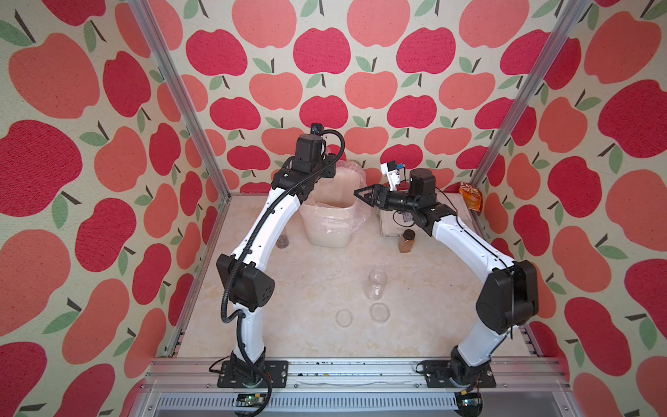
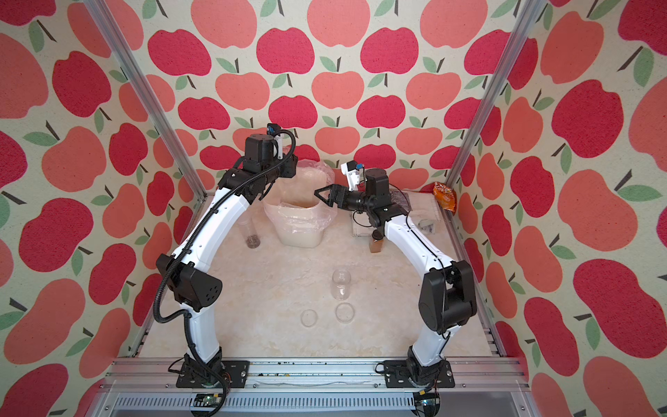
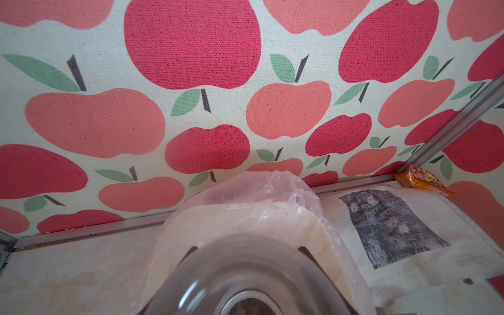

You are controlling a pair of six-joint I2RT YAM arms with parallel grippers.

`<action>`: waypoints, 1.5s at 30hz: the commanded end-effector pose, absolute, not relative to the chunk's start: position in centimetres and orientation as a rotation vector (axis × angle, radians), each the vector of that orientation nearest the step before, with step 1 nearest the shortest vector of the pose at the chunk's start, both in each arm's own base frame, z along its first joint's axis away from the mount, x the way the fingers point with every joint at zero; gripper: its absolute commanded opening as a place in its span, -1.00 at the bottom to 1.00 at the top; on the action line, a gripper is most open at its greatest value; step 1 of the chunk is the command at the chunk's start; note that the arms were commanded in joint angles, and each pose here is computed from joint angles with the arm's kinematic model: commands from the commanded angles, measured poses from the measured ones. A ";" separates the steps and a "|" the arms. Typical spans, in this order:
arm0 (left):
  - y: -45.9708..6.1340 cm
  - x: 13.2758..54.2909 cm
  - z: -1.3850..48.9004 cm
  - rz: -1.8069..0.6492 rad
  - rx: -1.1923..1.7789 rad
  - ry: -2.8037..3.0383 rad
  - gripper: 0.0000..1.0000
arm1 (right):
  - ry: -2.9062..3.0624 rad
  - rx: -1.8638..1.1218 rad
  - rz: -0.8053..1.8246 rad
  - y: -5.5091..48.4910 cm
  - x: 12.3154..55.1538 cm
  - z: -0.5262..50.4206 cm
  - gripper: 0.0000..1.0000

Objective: Empty the moldy dried flower tea in the jars
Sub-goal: Pour the moldy dried flower tea into the trash bin.

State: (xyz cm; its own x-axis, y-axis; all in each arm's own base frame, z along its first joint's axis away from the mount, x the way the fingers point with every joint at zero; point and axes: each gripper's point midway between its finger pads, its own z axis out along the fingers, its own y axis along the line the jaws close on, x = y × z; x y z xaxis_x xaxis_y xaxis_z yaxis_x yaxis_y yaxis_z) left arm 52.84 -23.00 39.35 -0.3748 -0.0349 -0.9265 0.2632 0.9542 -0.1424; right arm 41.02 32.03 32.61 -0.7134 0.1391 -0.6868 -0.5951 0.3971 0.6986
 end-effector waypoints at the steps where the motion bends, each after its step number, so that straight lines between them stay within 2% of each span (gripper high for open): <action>1: -22.6 52.7 40.3 -0.412 0.115 1.934 -1.00 | 1.934 -0.412 1.342 31.3 40.5 33.8 0.86; 3: -24.7 52.0 41.0 -0.152 0.291 1.844 -1.00 | 1.935 -0.409 1.338 31.2 40.6 33.7 0.87; 4: -24.3 52.1 40.9 -0.187 0.271 1.859 -1.00 | 1.933 -0.410 1.339 31.1 40.5 33.8 0.87; 6: -22.0 53.0 39.9 -0.484 0.069 1.955 -1.00 | 1.936 -0.408 1.340 31.0 40.5 33.7 0.87; 7: -22.0 53.0 39.8 -0.500 0.066 1.958 -1.00 | 1.936 -0.408 1.338 31.0 40.5 33.7 0.87; 9: -23.8 52.3 40.1 -0.268 0.226 1.900 -1.00 | 1.936 -0.408 1.338 30.9 40.4 33.6 0.87; 10: -23.9 52.2 40.0 -0.263 0.232 1.899 -1.00 | 1.935 -0.409 1.337 30.9 40.4 33.6 0.87; 12: -22.2 52.7 39.5 -0.476 0.084 1.959 -1.00 | 1.934 -0.411 1.338 30.8 40.3 33.7 0.87; 13: -22.1 52.5 39.7 -0.469 0.092 1.955 -1.00 | 1.931 -0.412 1.338 30.8 40.3 33.8 0.87; 15: -23.8 51.8 40.5 -0.223 0.251 1.874 -1.00 | 1.928 -0.416 1.338 30.8 40.2 33.9 0.87; 16: -23.8 51.9 40.5 -0.209 0.251 1.863 -1.00 | 1.925 -0.415 1.336 30.7 40.1 34.0 0.88; 19: -21.0 52.9 39.3 -0.493 0.050 1.942 -1.00 | 1.922 -0.420 1.329 30.6 39.9 34.0 0.88; 20: -20.9 52.9 39.3 -0.475 0.050 1.934 -1.00 | 1.921 -0.420 1.325 30.5 39.8 33.9 0.88; 23: -24.9 51.4 40.0 -0.154 0.318 1.830 -1.00 | 1.924 -0.421 1.316 30.3 39.7 33.6 0.88; 25: -26.4 51.2 39.8 -0.087 0.378 1.825 -1.00 | 1.923 -0.420 1.318 30.1 39.8 33.7 0.89; 27: -24.7 52.0 39.2 -0.195 0.281 1.898 -1.00 | 1.923 -0.422 1.325 30.0 39.6 33.8 0.89; 30: -20.5 53.3 38.8 -0.517 0.011 1.961 -1.00 | 1.918 -0.426 1.317 29.7 39.3 33.9 0.89; 32: -20.1 53.3 39.2 -0.646 -0.043 1.924 -1.00 | 1.915 -0.424 1.306 29.4 39.2 33.9 0.89; 34: -21.9 52.4 39.7 -0.518 0.079 1.884 -1.00 | 1.913 -0.419 1.301 29.2 39.3 33.8 0.91; 37: -25.6 51.3 39.8 -0.119 0.340 1.810 -1.00 | 1.914 -0.420 1.312 29.3 39.2 33.8 0.92; 38: -25.7 51.4 39.6 -0.115 0.332 1.833 -1.00 | 1.912 -0.423 1.315 29.3 39.1 34.0 0.92; 39: -25.1 51.6 39.4 -0.222 0.272 1.883 -1.00 | 1.914 -0.422 1.314 29.2 39.1 33.9 0.92; 41: -22.0 52.9 38.7 -0.646 0.003 1.979 -1.00 | 1.915 -0.424 1.307 29.0 39.0 34.0 0.92; 42: -21.0 53.5 38.8 -0.746 -0.067 1.970 -1.00 | 1.912 -0.424 1.304 28.9 38.9 34.1 0.93; 43: -20.7 53.6 39.1 -0.710 -0.053 1.941 -1.00 | 1.913 -0.424 1.301 28.9 38.9 34.1 0.93; 45: -22.8 52.4 40.0 -0.353 0.162 1.874 -1.00 | 1.909 -0.423 1.294 28.7 38.8 34.1 0.93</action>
